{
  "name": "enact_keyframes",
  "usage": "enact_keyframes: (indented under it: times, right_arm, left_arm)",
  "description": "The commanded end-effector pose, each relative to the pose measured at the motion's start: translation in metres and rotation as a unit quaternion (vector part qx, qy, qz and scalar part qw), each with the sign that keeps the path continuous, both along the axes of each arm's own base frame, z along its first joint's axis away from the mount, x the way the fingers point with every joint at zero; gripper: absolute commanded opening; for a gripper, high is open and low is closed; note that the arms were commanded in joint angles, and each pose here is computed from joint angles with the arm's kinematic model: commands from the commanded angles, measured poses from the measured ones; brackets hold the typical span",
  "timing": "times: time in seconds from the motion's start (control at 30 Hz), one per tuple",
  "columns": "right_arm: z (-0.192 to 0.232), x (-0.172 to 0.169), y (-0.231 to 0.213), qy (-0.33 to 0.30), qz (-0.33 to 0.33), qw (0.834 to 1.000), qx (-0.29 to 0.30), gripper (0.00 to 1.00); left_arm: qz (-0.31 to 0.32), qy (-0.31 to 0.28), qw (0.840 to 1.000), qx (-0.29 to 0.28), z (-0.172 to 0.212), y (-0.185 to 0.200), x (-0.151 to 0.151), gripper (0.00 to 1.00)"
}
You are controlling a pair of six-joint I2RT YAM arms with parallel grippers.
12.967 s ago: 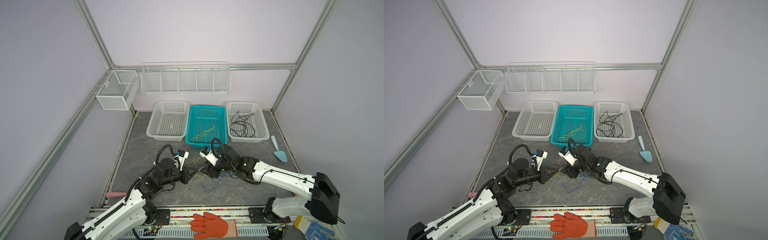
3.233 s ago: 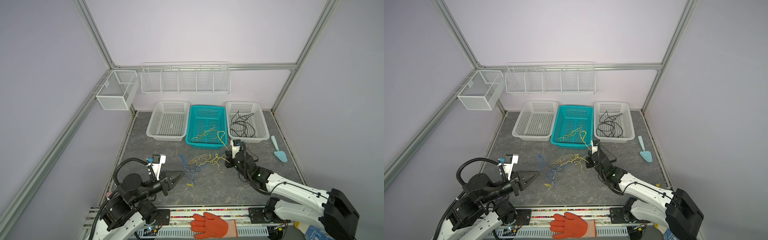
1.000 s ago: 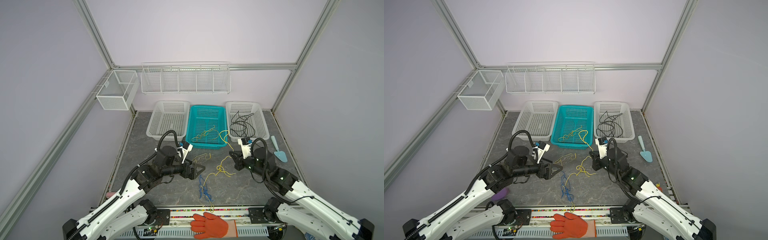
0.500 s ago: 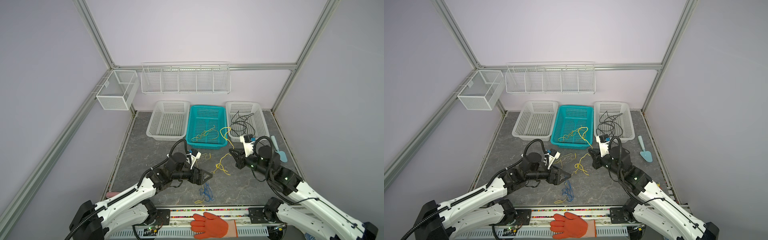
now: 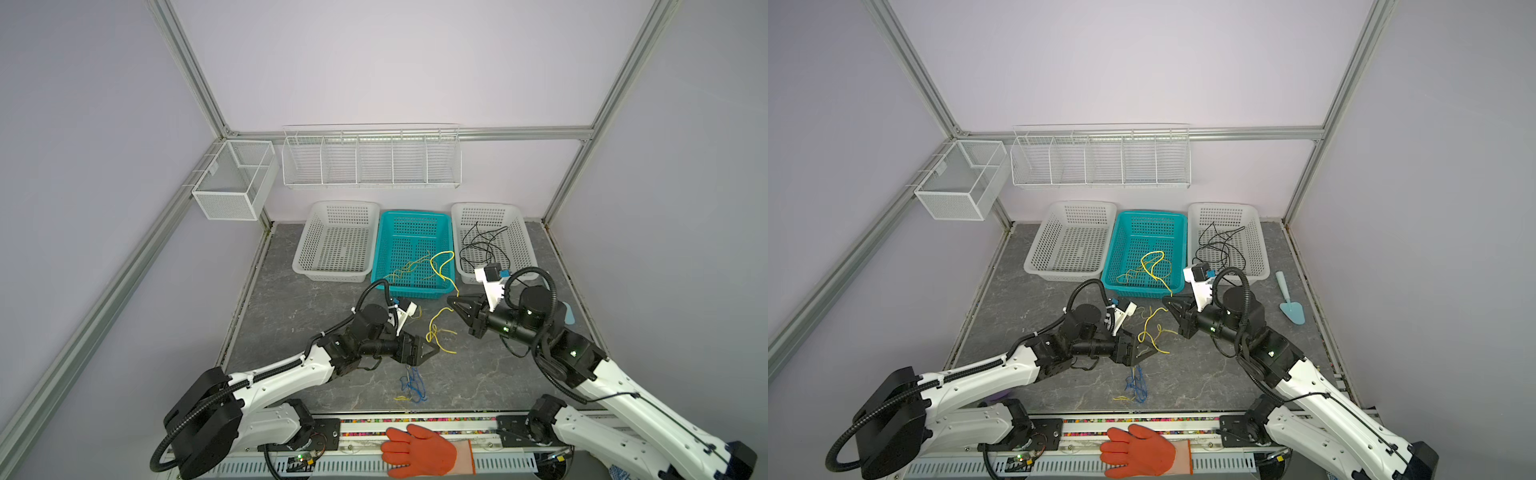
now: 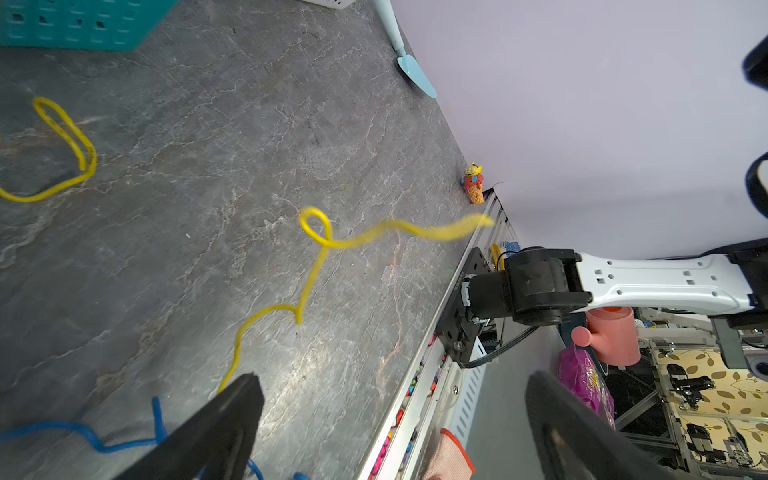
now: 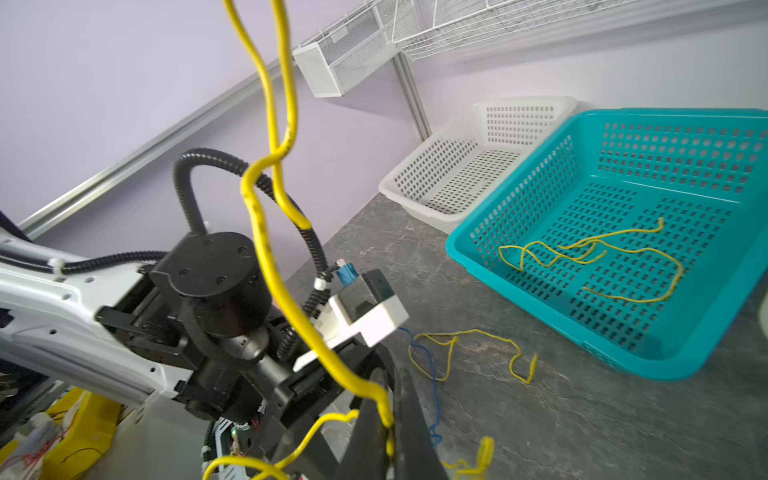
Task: Untangle the cables
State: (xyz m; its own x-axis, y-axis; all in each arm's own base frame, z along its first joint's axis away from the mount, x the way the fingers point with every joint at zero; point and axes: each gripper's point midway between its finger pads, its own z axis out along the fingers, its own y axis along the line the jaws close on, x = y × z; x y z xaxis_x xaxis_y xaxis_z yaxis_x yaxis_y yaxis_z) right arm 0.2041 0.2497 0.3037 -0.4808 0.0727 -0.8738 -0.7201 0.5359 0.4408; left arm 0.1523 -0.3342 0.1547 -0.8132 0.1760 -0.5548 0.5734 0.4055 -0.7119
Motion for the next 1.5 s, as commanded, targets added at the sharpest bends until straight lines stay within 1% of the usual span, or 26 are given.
enact_keyframes:
  times: [0.0,0.07,0.1,0.17,0.23,0.27,0.3,0.43,0.53,0.73,0.9,1.0,1.1,1.2,1.3,1.47]
  right_arm:
    - [0.018,-0.006,0.007,-0.009,0.024,0.999,0.029,0.06]
    - [0.022,-0.005,0.002,-0.016,0.012,0.999,0.030,0.06]
    - [0.024,-0.002,-0.002,-0.018,-0.005,0.999,0.028,0.06]
    - [0.023,0.007,-0.012,-0.018,-0.044,0.999,0.012,0.06]
    - [0.019,0.023,-0.023,-0.015,-0.093,0.995,-0.018,0.06]
    - [0.012,0.031,-0.026,-0.006,-0.111,0.993,-0.035,0.06]
    - [0.015,0.040,-0.029,0.001,-0.129,0.991,-0.047,0.06]
    - [-0.001,0.077,-0.026,0.053,-0.159,0.981,-0.094,0.06]
    - [-0.009,0.105,-0.016,0.083,-0.167,0.976,-0.116,0.06]
    - [-0.042,0.171,0.007,0.140,-0.177,0.961,-0.159,0.06]
    - [-0.074,0.219,0.020,0.168,-0.189,0.950,-0.183,0.06]
    - [-0.096,0.241,0.024,0.192,-0.195,0.941,-0.200,0.08]
    - [-0.109,0.255,0.028,0.207,-0.195,0.936,-0.207,0.09]
    - [-0.114,0.265,0.030,0.211,-0.198,0.933,-0.213,0.11]
    - [-0.116,0.270,0.031,0.213,-0.197,0.931,-0.222,0.14]
    - [-0.114,0.269,0.029,0.213,-0.200,0.929,-0.228,0.22]
  left_arm:
    - [-0.003,-0.015,1.000,-0.019,0.010,-0.009,0.004,1.00]
    - [0.006,-0.016,1.000,-0.011,0.004,-0.007,0.007,1.00]
    - [0.010,-0.017,1.000,-0.005,0.001,-0.005,0.008,1.00]
    - [0.014,-0.021,1.000,0.009,-0.003,-0.001,0.008,1.00]
    - [0.025,-0.031,0.999,0.025,-0.006,0.006,0.010,1.00]
    - [0.033,-0.036,0.998,0.033,-0.007,0.010,0.011,1.00]
    - [0.041,-0.041,0.997,0.044,-0.009,0.015,0.013,1.00]
    - [0.099,-0.060,0.990,0.082,-0.012,0.039,0.024,1.00]
    - [0.135,-0.068,0.985,0.086,-0.011,0.054,0.028,0.99]
    - [0.189,-0.065,0.975,0.095,-0.013,0.082,0.029,0.99]
    - [0.216,-0.060,0.971,0.088,-0.014,0.099,0.025,1.00]
    - [0.224,-0.054,0.969,0.085,-0.017,0.104,0.024,0.99]
    - [0.226,-0.049,0.969,0.084,-0.020,0.106,0.022,1.00]
    - [0.225,-0.046,0.969,0.086,-0.025,0.106,0.021,1.00]
    - [0.225,-0.044,0.969,0.089,-0.027,0.106,0.021,1.00]
    - [0.221,-0.043,0.970,0.091,-0.026,0.104,0.021,0.99]
